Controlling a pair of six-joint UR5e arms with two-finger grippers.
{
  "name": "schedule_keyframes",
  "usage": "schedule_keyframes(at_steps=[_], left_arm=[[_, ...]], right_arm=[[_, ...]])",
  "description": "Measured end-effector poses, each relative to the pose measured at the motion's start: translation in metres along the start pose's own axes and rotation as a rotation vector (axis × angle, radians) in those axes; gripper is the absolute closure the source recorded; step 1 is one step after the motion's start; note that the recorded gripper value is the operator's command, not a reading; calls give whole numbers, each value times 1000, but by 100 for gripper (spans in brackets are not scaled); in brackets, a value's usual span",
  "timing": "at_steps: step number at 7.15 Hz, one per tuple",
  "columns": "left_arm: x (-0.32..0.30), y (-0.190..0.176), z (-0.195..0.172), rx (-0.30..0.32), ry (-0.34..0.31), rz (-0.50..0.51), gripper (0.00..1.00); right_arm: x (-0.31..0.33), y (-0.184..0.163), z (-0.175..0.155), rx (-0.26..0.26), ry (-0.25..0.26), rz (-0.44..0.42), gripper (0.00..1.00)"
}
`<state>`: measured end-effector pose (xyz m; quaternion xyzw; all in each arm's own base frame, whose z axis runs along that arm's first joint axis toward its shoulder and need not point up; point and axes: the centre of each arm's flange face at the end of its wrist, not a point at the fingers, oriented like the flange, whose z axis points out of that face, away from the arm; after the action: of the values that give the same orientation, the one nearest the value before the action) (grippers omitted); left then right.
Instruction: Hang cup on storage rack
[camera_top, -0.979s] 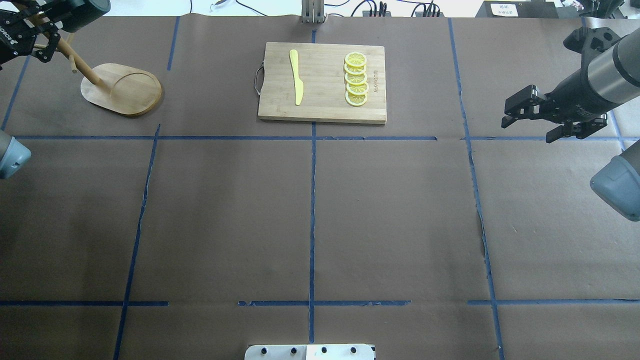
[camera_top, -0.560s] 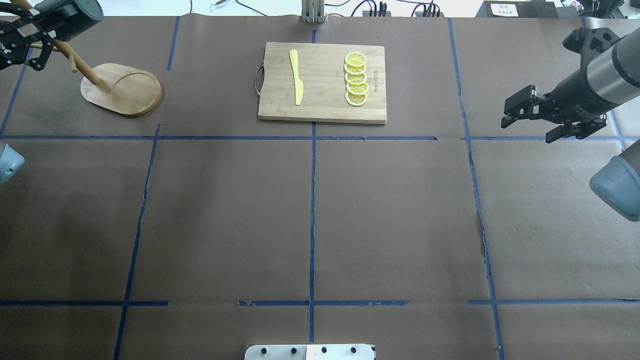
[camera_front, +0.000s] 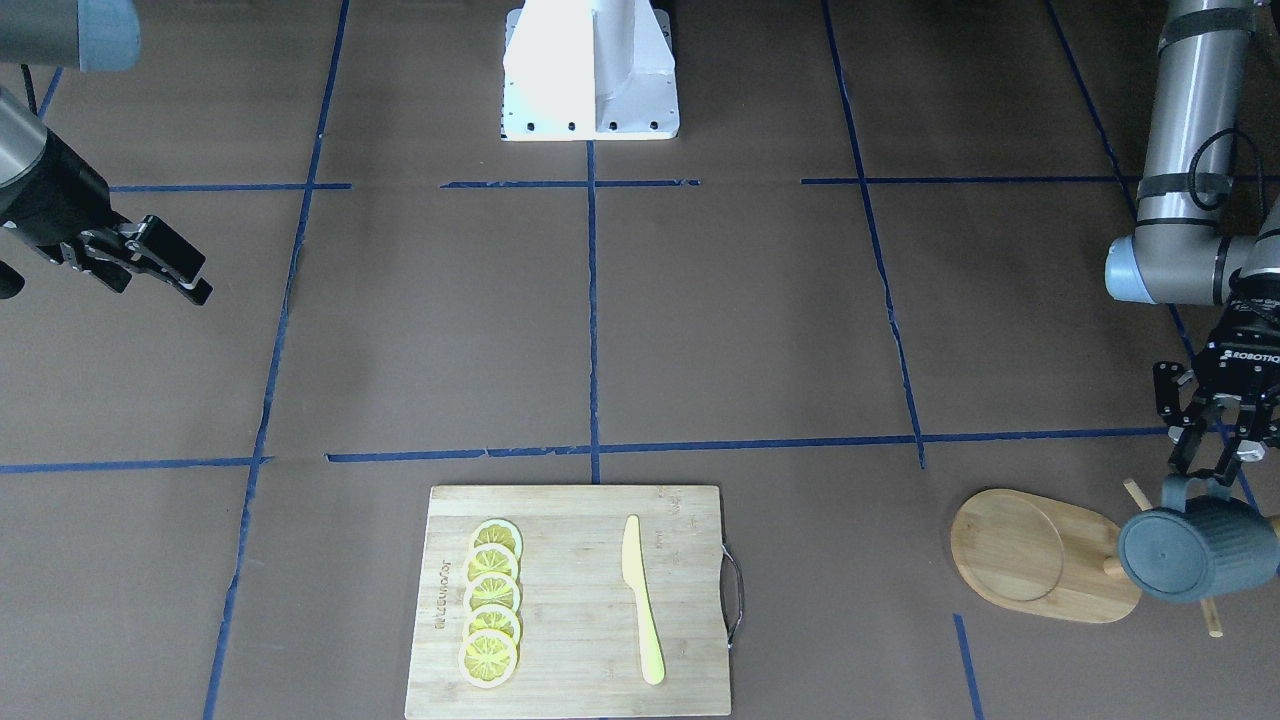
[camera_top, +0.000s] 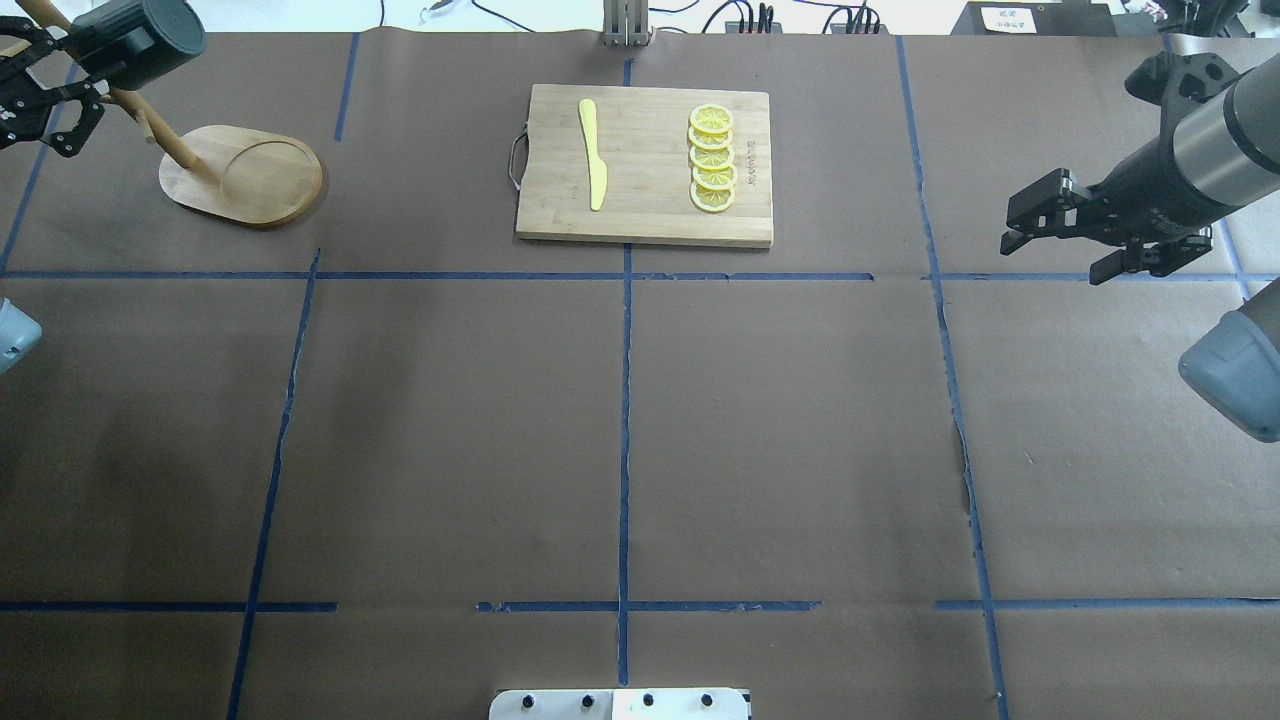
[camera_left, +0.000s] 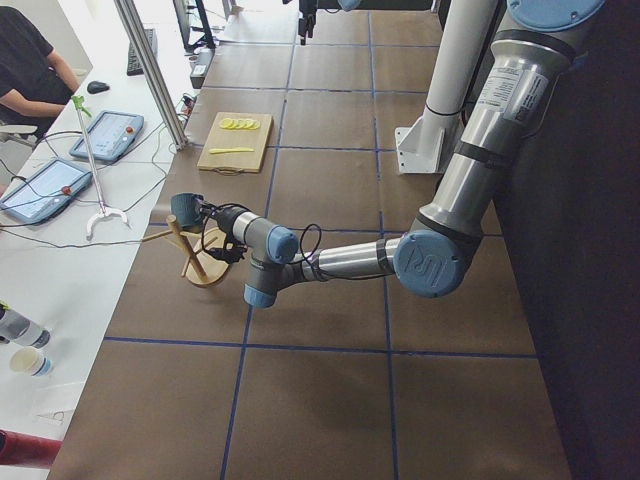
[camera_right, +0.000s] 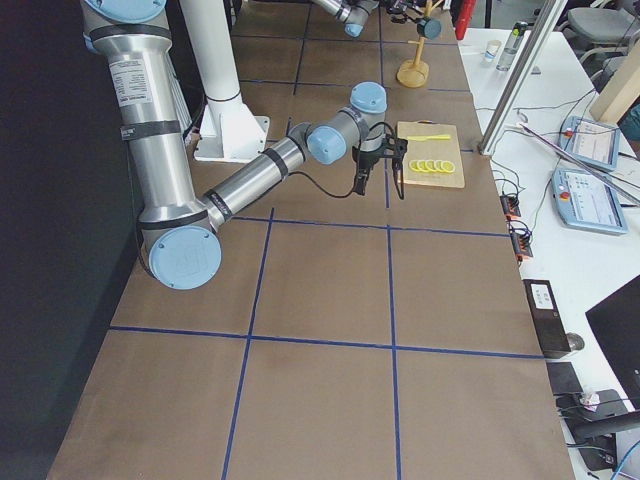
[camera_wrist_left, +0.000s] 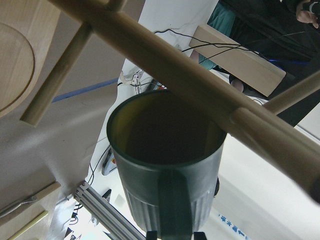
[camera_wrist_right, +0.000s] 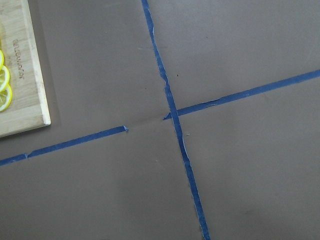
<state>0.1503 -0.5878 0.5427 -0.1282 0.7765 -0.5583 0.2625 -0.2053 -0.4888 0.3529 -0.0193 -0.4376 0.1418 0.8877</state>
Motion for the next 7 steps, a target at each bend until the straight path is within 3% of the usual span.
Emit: schedule_keyframes(at_steps=[3,5,7], left_arm=[[-3,-6,-8,2,-2,29,0],[-11,-17,-37,-22,-5,216,0],[-18,-31,-60,-9,-22,526,0]], right_arm=[[-1,0,-1,0,-2,-1,0],[-1,0,0,-1,-1,-1,0],[-2,1,-1,-1,-5,-3,0]])
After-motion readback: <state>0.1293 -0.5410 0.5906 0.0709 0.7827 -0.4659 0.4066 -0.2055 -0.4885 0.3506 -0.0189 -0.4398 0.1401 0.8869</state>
